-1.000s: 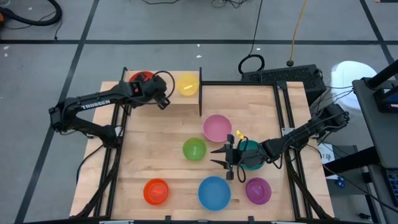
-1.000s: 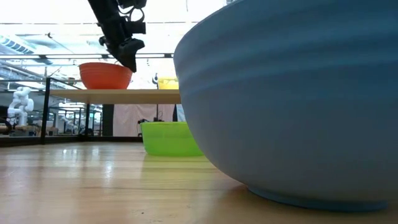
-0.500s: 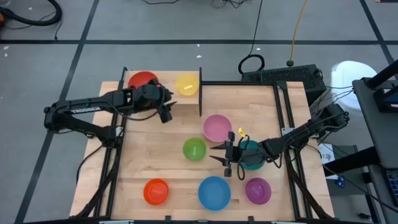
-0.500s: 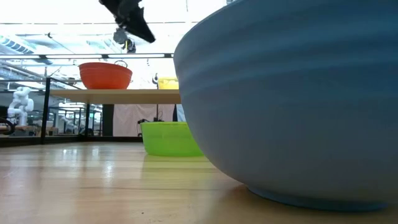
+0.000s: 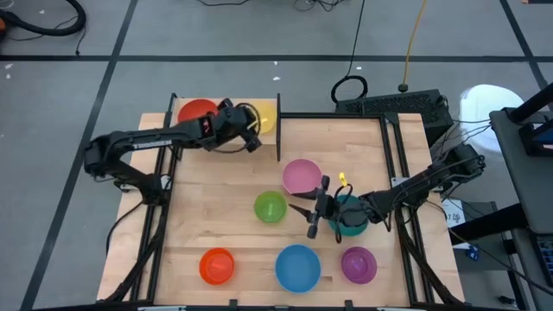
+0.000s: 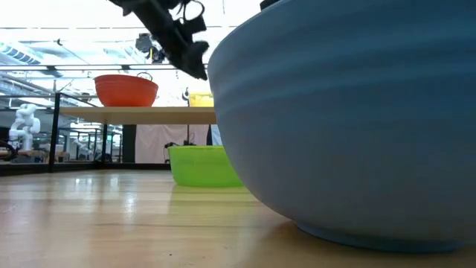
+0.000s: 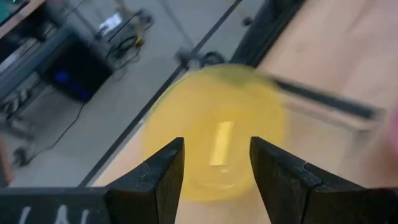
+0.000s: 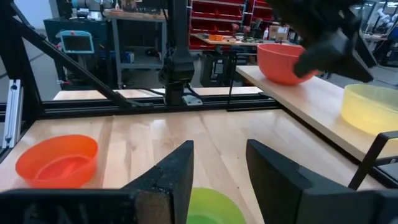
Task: Place and stack bowls onto a shelf
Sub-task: Adjust the yellow bowl on the shelf
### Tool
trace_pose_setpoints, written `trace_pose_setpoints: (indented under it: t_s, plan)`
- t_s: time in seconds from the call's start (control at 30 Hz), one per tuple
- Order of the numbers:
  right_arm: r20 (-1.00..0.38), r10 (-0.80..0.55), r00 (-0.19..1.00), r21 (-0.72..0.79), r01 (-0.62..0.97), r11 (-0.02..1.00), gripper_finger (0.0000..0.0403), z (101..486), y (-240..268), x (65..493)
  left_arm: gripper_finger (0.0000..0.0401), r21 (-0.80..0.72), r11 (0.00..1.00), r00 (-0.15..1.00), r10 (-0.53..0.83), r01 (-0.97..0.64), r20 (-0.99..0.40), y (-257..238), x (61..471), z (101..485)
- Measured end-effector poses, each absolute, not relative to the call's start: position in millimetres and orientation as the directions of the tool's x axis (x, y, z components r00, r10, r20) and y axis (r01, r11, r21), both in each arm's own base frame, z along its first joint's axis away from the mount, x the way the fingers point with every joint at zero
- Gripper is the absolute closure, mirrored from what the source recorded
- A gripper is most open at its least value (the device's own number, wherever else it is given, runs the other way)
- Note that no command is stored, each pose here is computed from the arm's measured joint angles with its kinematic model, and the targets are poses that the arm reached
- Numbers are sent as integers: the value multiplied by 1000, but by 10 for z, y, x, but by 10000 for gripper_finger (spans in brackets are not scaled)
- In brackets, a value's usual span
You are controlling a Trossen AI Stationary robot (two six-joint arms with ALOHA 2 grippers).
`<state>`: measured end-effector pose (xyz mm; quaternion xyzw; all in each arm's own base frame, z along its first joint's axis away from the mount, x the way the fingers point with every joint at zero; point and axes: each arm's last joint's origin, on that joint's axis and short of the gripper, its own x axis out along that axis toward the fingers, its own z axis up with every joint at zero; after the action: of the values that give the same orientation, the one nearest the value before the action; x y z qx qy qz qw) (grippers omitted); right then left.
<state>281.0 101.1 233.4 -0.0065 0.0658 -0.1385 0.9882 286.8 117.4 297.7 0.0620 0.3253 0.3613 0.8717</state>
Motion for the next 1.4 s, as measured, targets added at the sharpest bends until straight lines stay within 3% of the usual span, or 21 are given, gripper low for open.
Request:
trace_pose_setpoints:
  t_s: [0.27,1.4]
  plan:
    - [-131,-273,953,-39,270,962,264,2332,1014,2808,213,346,681,440,701,-645,-560,1414,2876,2805]
    - [-132,-272,953,-44,269,962,264,2329,1014,2808,213,583,473,190,856,-661,-480,1185,2842,2767]
